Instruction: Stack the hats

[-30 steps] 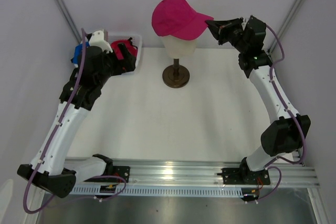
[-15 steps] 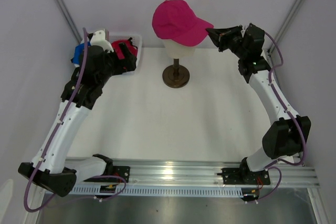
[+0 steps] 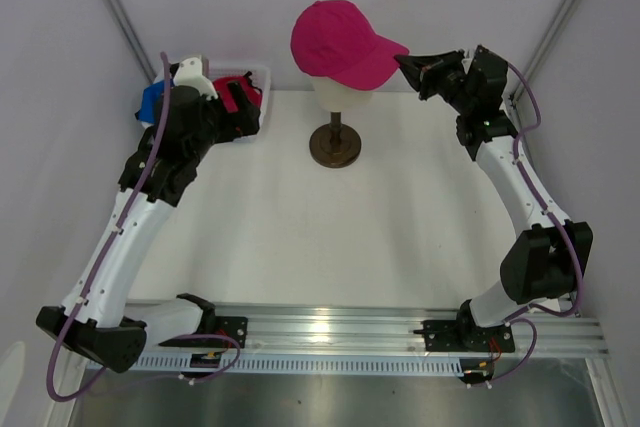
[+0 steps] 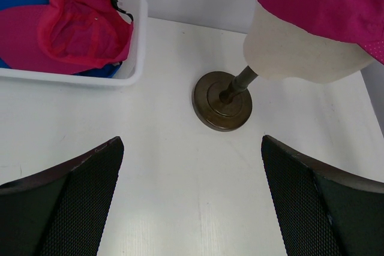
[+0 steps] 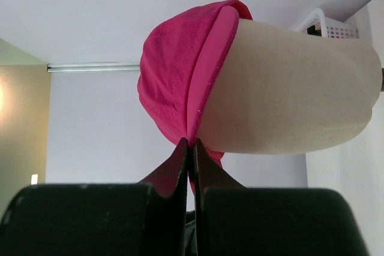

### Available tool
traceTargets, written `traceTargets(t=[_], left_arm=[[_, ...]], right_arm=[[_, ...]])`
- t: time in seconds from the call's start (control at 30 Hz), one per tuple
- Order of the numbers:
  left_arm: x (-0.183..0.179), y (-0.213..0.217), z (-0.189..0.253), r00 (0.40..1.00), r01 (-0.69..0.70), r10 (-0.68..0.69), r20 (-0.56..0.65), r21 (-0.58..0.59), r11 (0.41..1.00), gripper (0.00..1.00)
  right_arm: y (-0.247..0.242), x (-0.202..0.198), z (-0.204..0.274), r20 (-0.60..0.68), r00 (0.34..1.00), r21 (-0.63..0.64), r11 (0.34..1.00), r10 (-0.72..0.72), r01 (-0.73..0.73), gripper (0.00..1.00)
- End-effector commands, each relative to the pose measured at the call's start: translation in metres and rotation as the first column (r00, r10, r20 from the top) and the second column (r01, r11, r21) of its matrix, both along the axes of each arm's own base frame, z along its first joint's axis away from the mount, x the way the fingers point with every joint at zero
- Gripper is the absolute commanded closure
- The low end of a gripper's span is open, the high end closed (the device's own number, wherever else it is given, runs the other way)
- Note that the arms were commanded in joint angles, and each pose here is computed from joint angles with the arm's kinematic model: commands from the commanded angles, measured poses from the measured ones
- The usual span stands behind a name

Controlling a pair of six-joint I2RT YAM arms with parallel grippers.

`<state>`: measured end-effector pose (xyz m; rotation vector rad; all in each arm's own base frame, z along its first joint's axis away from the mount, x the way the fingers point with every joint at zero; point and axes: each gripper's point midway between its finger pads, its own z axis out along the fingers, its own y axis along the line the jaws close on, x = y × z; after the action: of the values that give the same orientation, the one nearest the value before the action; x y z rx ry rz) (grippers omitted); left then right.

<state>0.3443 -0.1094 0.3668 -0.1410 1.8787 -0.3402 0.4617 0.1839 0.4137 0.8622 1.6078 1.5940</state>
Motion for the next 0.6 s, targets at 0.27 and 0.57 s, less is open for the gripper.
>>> traceTargets(t=[0.27,0.57], left_arm=[[-0.001,0.018,0.031,0.996,-0.046,0.047,0.072,-0.012,0.999,0.01],[0.043,0.058,0.004,0.997,-0.075,0.075,-0.002,-0.113,0.991,0.01]], right_arm=[[-0.003,-0.020,0.001,0.062,0.995,-0.169,0.983,0.078,-0.067,0.30],[-0.032,-0.073,-0.037,0.090,0.979,-0.557,0.824,0.182,-0.102,0.01]])
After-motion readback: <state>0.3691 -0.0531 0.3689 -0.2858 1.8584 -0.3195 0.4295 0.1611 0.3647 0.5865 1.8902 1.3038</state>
